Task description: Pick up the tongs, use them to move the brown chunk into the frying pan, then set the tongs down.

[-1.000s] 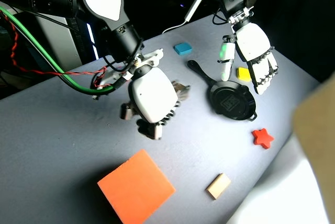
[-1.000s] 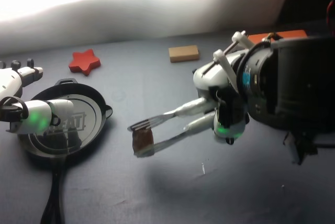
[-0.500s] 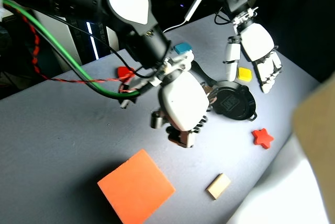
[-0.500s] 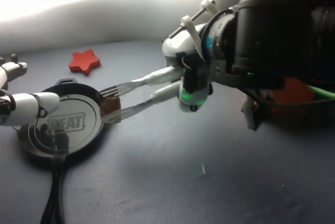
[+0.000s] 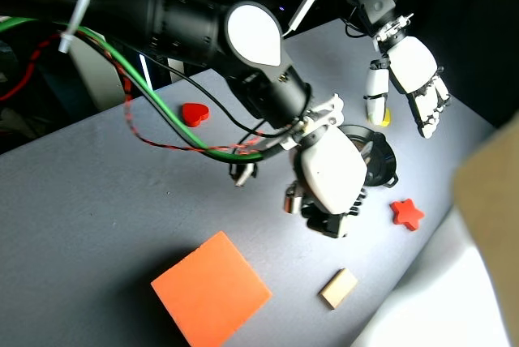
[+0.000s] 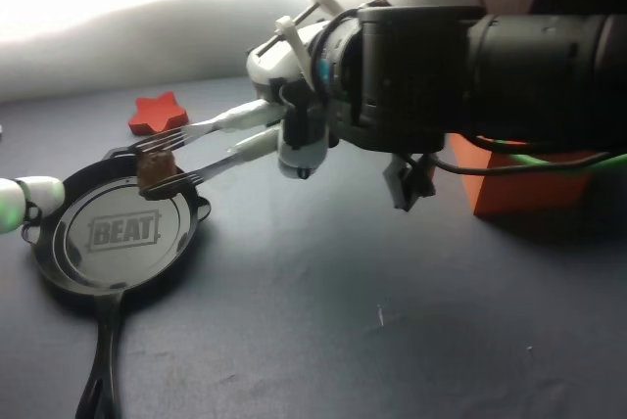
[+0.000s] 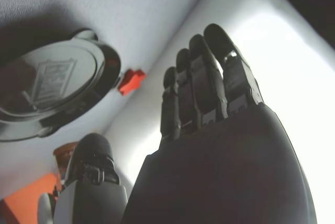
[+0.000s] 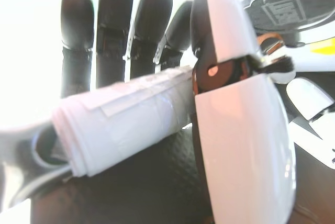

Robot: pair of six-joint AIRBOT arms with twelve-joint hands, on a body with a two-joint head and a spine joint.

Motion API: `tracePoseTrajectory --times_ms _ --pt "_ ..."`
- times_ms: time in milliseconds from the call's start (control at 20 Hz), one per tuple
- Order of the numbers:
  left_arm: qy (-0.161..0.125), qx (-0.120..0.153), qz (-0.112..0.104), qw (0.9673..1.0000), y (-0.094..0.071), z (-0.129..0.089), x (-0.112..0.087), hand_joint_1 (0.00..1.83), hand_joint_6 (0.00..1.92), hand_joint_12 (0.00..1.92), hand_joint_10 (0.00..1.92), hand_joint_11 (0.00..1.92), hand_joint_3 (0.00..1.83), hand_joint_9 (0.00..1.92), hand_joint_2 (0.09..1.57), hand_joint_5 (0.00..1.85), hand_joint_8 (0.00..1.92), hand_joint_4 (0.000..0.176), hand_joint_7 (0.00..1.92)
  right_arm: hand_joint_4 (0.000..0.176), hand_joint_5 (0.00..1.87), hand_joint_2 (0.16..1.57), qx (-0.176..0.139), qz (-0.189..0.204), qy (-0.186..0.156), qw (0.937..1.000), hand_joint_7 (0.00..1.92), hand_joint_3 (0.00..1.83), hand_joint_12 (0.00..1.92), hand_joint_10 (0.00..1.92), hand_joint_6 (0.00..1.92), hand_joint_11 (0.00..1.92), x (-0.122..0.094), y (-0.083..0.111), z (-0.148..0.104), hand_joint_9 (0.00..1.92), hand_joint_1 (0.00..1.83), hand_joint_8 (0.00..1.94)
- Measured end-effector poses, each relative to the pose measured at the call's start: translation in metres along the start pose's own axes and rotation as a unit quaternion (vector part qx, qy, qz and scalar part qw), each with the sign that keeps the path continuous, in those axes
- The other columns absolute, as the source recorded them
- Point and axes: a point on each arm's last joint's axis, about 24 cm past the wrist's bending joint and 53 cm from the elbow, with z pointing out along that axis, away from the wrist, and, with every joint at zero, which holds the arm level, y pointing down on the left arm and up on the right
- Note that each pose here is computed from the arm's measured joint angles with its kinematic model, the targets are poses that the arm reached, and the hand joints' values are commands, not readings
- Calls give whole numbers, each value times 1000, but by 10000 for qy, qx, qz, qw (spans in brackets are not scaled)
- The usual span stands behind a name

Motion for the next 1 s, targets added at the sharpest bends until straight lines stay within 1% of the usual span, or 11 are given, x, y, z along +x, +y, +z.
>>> tracePoseTrajectory --times_ms 50,200,300,400,550,600,750,850,900,950,1000 --pt "-10 -11 32 10000 2 1 -1 0 3 888 4 0 1 295 1195 190 2 21 271 0 924 1117 -19 -11 16 10000 1053 1 1459 753 1088 640 4 3 3 1045 1226 933" --pt "-22 -45 43 10000 6 2 -2 0 4 878 0 0 4 281 1204 194 0 14 260 0 920 1121 -37 -41 129 9999 1040 2 1462 758 1094 651 20 8 10 1041 1223 957" --pt "-23 -34 35 10000 6 2 -2 0 0 910 0 0 3 286 1206 185 1 21 267 3 922 1121 -50 13 203 9998 1040 0 1476 768 1097 625 30 12 15 1034 1223 951" --pt "-21 -35 34 10000 6 2 -2 0 4 910 5 0 2 296 1203 193 4 13 276 1 940 1112 -76 12 224 9997 1060 0 1450 747 1067 640 36 14 20 1051 1229 919" --pt "-18 -29 39 10000 6 2 -2 0 1 898 1 0 2 288 1209 188 1 20 259 0 925 1116 -24 72 265 9996 1055 1 1466 752 1076 633 41 9 23 1047 1228 944" --pt "-20 -11 58 10000 5 2 -2 0 0 901 1 0 1 288 1208 182 0 24 257 0 887 1132 -10 78 261 9996 1024 5 1477 754 1130 599 41 7 24 1018 1218 989" --pt "-26 16 85 10000 4 2 -3 0 2 904 3 0 2 293 1209 185 3 23 263 0 883 1132 -26 69 251 9997 1030 2 1480 758 1123 590 40 6 24 1012 1220 987" --pt "-25 16 82 10000 4 2 -2 0 0 881 0 0 4 276 1217 164 2 23 251 0 781 1172 -29 64 256 9996 958 7 1570 772 1247 453 40 6 24 869 1197 1098" --pt "-24 15 84 10000 4 2 -2 0 0 880 2 0 4 274 1220 155 2 24 251 0 767 1222 -35 49 258 9997 891 1 1613 878 1294 366 40 6 24 750 1104 677" --pt "-24 16 85 10000 4 2 -2 0 1 876 0 0 0 271 1209 154 2 30 251 0 733 1239 -43 31 258 9997 855 2 1638 917 1344 305 40 6 24 674 1088 581" --pt "-25 19 88 10000 4 2 -2 0 9 875 4 0 1 281 1213 172 6 27 262 0 627 1183 -46 26 255 9997 852 0 1610 894 927 296 40 7 24 663 1098 533"
